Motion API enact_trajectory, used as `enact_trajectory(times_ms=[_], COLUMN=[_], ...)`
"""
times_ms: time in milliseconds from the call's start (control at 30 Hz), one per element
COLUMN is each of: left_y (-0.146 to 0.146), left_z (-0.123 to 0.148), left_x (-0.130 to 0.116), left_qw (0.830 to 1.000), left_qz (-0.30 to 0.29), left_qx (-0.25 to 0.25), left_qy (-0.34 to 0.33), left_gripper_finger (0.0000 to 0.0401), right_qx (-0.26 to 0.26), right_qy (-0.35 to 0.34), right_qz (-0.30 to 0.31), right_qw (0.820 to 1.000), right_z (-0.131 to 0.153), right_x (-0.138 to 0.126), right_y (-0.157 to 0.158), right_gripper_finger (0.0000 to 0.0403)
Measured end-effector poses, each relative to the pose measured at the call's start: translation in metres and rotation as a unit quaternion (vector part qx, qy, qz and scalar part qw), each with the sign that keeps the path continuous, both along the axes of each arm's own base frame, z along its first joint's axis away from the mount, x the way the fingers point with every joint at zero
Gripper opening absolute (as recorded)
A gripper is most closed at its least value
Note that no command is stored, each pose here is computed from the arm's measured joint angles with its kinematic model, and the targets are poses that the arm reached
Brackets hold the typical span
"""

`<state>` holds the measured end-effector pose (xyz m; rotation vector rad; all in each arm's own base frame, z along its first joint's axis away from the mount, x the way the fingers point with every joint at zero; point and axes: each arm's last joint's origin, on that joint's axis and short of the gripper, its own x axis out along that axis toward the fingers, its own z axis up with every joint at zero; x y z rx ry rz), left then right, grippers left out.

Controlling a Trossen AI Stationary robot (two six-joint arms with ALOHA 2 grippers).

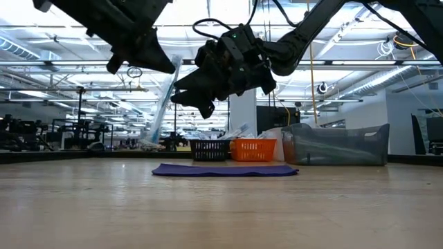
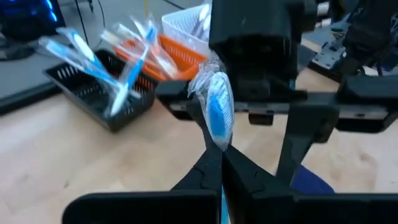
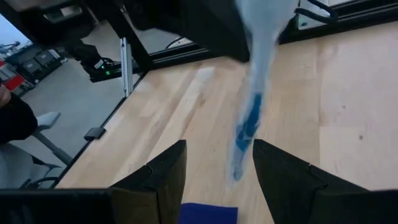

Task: Pick & Place Toothbrushes
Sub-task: Put the blue toothbrush into the black bin

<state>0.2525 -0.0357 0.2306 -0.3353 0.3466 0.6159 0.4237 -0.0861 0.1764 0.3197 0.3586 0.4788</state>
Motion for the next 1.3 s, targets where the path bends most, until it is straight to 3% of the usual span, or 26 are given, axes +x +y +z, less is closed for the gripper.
enact_trajectory(times_ms=[200,533,700,867,1133,1300], left_y=[0.0105,0.0108,0.0108,0.0108,0.0108,0.0109], left_z=[0.0018,0.0046,0.0046,0.0045,0.0044,0.0047], left_x=[0.0026,0.0052,0.0051,0.0051,0.0052,0.0053], left_qw=[1.000,1.000,1.000,1.000,1.000,0.999], left_qz=[0.008,-0.002,-0.002,-0.004,-0.007,-0.017], left_qx=[0.010,0.011,0.012,0.015,0.022,0.045], left_qy=[-0.001,-0.015,-0.014,-0.012,-0.007,0.006], left_gripper_finger=[0.0000,0.0000,0.0000,0.0000,0.0003,0.0025], right_qx=[-0.003,-0.032,-0.022,-0.026,-0.034,-0.033], right_qy=[-0.011,-0.039,-0.039,-0.039,-0.041,-0.037], right_qz=[-0.002,-0.095,-0.097,-0.096,-0.096,-0.101], right_qw=[1.000,0.994,0.994,0.994,0.994,0.994], right_z=[0.0020,0.0083,0.0092,0.0088,0.0085,0.0078], right_x=[0.0007,0.0064,0.0066,0.0065,0.0064,0.0053], right_y=[-0.0003,0.0004,0.0002,0.0000,0.0000,-0.0045], right_gripper_finger=[0.0180,0.0173,0.0134,0.0032,0.0016,0.0016])
